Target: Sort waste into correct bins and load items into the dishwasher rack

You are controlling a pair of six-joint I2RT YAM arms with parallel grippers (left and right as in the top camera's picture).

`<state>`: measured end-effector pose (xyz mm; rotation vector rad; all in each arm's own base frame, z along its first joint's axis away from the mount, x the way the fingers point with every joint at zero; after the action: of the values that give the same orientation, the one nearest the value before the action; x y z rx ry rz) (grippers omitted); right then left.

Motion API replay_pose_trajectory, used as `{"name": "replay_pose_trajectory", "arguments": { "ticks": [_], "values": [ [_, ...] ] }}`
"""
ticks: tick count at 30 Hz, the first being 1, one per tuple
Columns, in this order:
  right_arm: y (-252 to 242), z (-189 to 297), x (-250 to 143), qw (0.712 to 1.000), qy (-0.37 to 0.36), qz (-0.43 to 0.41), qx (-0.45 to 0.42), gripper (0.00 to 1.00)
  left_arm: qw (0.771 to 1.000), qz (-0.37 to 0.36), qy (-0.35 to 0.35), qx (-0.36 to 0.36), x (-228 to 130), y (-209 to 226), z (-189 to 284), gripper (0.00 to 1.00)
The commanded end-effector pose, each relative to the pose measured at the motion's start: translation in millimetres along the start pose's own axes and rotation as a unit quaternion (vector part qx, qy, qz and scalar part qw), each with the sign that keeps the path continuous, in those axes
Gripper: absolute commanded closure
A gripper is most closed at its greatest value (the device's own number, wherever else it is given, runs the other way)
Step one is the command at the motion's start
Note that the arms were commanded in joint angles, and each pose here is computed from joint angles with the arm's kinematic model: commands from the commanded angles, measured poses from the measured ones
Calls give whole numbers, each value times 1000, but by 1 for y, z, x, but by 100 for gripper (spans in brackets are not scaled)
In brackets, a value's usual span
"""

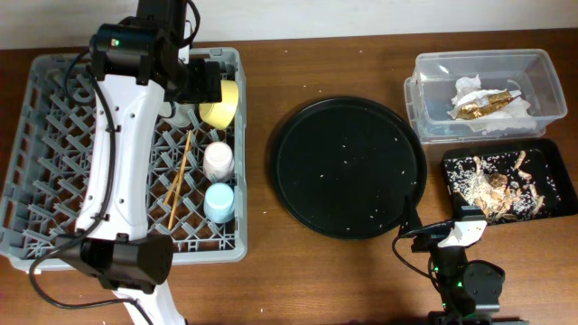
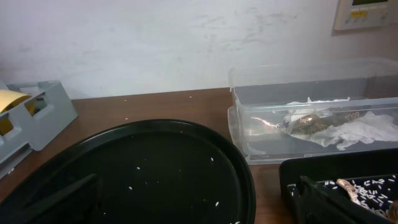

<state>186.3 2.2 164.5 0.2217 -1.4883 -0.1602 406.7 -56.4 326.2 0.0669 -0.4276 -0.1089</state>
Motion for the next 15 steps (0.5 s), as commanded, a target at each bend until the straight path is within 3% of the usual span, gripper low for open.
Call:
{"name": "replay_pose_trajectory", "arguments": {
  "ticks": [1, 6, 7, 8, 10, 11, 12, 15],
  "values": [
    [2, 0, -3, 1000, 2, -1, 10, 2, 1000, 1, -14, -2, 1, 0, 10, 0],
    [2, 0, -3, 1000, 2, -1, 10, 2, 999, -7, -12, 30, 0, 8, 10, 1],
    [2, 0, -3, 1000, 2, -1, 10, 1, 998, -5, -47, 37, 11, 10, 14, 1],
    [2, 0, -3, 1000, 2, -1, 10, 2, 982, -27, -184, -17, 48, -3, 21, 1],
    [2, 0, -3, 1000, 2, -1, 10, 1, 944, -36, -324, -61, 55, -14, 26, 1],
    [2, 0, -3, 1000, 2, -1, 10, 2, 933, -42, -352, -56, 44, -14, 24, 1],
    [2, 0, -3, 1000, 2, -1, 10, 2, 924, -69, -373, -35, 7, -6, 17, 1],
    [2, 0, -3, 1000, 2, -1, 10, 2, 915, -60, -398, 4, -67, 20, 5, 1]
  ]
}}
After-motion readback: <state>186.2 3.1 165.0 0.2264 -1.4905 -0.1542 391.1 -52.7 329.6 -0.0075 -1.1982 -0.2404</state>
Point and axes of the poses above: each gripper's point midway between its finger pads, its own z axis back along the fingers, its own y axis along the line the jaws close on, x = y × z, the point moved 6 cm from there along z, back along the fingers, and after that the axes turned 8 degrees about -z, right-handed, at the moved point
